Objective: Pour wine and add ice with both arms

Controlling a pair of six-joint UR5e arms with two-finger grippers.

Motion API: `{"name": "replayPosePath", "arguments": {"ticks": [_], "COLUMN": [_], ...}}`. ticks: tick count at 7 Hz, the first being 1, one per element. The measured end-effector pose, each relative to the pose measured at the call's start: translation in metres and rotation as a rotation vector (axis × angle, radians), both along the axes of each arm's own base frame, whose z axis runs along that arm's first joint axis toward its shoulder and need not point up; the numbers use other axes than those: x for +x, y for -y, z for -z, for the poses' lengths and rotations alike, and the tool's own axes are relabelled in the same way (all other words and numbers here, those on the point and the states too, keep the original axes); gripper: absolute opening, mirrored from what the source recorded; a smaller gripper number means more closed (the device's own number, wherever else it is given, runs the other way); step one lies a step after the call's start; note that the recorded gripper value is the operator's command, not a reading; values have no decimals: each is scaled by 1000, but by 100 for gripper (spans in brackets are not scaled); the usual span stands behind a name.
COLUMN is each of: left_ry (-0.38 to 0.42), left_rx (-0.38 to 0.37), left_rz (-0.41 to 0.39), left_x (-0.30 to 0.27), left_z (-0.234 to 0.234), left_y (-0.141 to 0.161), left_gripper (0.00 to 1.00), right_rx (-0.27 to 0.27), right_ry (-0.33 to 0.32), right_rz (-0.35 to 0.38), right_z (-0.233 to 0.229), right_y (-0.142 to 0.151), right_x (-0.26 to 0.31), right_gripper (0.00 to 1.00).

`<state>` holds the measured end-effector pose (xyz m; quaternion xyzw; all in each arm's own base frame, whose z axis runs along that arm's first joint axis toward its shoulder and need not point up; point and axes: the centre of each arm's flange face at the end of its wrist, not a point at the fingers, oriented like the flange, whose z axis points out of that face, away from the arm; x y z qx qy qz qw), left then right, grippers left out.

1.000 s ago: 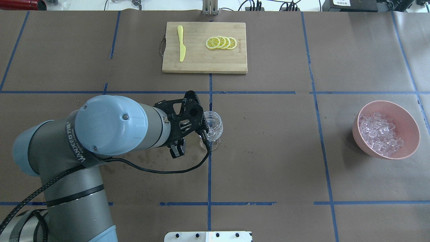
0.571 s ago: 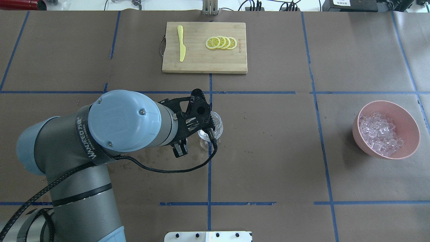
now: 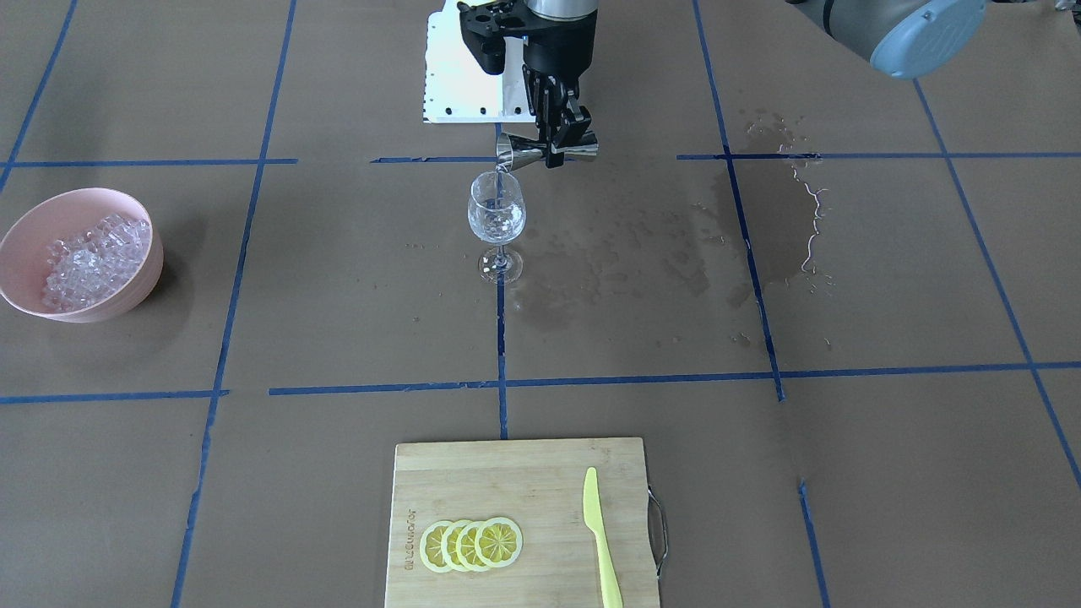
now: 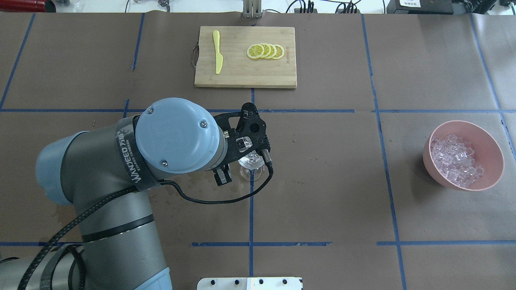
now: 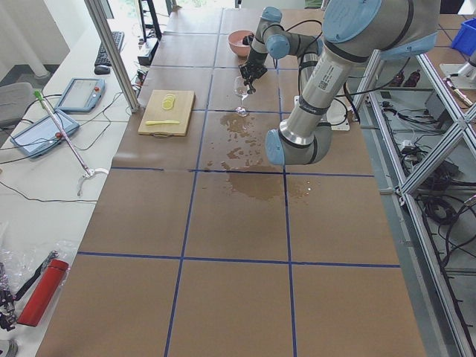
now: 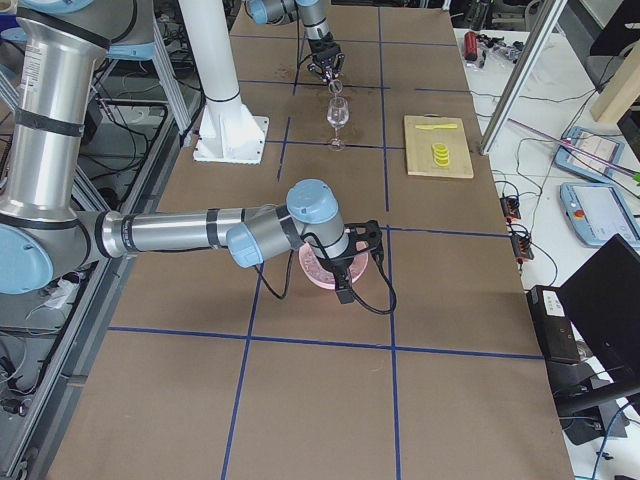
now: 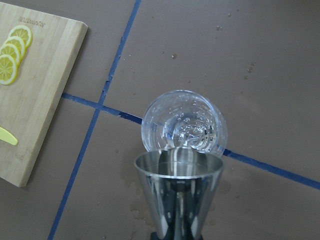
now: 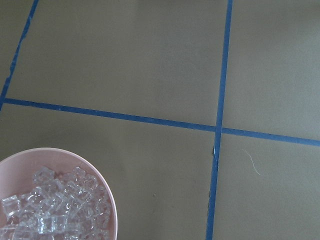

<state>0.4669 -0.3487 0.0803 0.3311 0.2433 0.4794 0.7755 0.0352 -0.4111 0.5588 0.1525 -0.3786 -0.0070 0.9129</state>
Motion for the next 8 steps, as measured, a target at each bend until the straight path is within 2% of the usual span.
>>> {"name": "replayPosePath", "arguments": {"ticks": [3, 8], "left_ry": [82, 169], "left_rx": [-5, -31], "left_rz": [29, 37], "left_x": [7, 6], "left_z": [14, 25], "left_y": [8, 8], "left_gripper": [0, 0], "right_rx": [0, 0], "right_ry": [0, -1], "right_rz": [0, 0], "right_z": [0, 0], "right_y": [0, 0], "right_x": [0, 0], "right_gripper": [100, 100]}}
